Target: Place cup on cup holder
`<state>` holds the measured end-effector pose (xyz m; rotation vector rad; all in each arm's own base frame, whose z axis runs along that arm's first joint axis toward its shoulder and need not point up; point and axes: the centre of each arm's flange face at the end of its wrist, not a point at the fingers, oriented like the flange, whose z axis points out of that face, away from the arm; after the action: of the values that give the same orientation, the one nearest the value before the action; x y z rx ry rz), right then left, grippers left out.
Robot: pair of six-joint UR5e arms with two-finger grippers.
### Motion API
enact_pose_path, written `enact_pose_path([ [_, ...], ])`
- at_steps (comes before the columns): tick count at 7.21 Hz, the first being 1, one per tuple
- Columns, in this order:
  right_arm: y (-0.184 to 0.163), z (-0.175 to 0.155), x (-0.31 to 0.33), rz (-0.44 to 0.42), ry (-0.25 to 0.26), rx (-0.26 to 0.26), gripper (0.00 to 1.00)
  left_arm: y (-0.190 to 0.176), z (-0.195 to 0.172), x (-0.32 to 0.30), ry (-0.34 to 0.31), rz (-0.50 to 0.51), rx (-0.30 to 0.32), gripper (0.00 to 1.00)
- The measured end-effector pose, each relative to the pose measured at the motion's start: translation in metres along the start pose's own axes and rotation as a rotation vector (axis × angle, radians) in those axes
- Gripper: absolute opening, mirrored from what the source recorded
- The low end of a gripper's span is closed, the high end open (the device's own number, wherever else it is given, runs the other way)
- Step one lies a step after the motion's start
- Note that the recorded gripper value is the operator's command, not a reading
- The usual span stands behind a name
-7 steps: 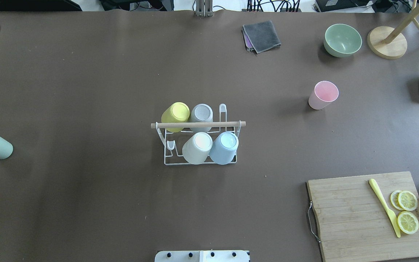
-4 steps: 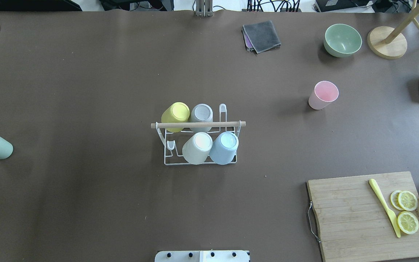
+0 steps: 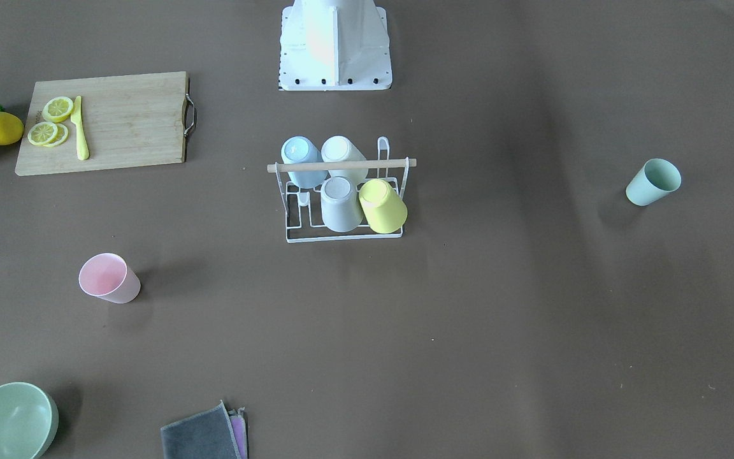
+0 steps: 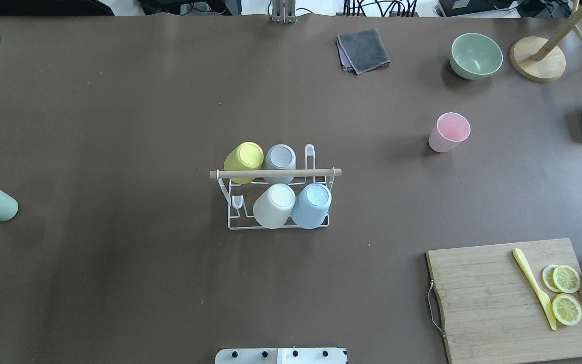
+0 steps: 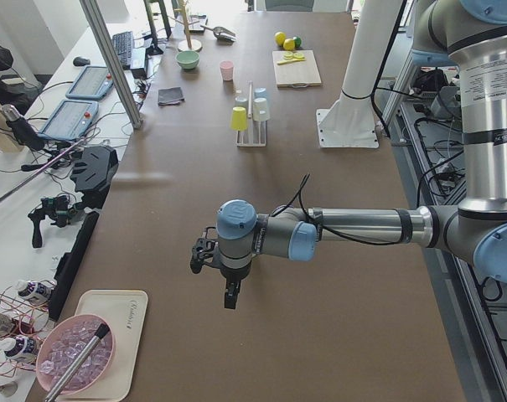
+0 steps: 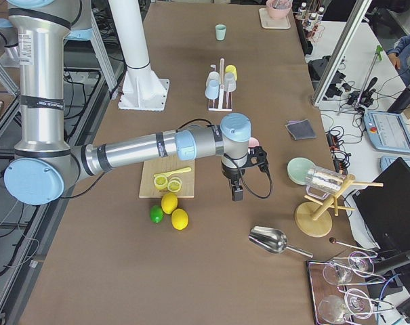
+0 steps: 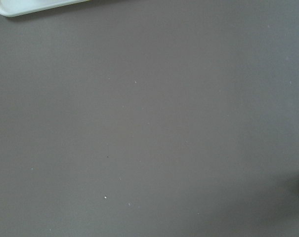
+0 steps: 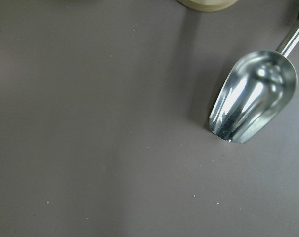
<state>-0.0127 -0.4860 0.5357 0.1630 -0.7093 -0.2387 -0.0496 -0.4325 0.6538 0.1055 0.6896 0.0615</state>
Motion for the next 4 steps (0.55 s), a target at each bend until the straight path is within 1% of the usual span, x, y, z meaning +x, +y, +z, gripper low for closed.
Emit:
enact_pose_path([
  [1,-0.022,0.008,-0.028,-0.052,0.011,-0.018,1.0,0.0,0.0,0.0,0.0,0.001,0.001,0.98],
  [2,-0.044,0.013,-0.059,-0.093,0.028,-0.048,1.0,0.0,-0.001,0.001,0.001,0.001,0.001,0.98],
  [3,-0.067,0.016,-0.091,-0.131,0.054,-0.084,1.0,0.0,-0.001,0.001,0.001,0.001,0.001,0.98],
  [4,-0.087,0.02,-0.126,-0.178,0.095,-0.117,0.99,0.0,-0.001,0.001,0.001,0.001,0.001,0.98],
])
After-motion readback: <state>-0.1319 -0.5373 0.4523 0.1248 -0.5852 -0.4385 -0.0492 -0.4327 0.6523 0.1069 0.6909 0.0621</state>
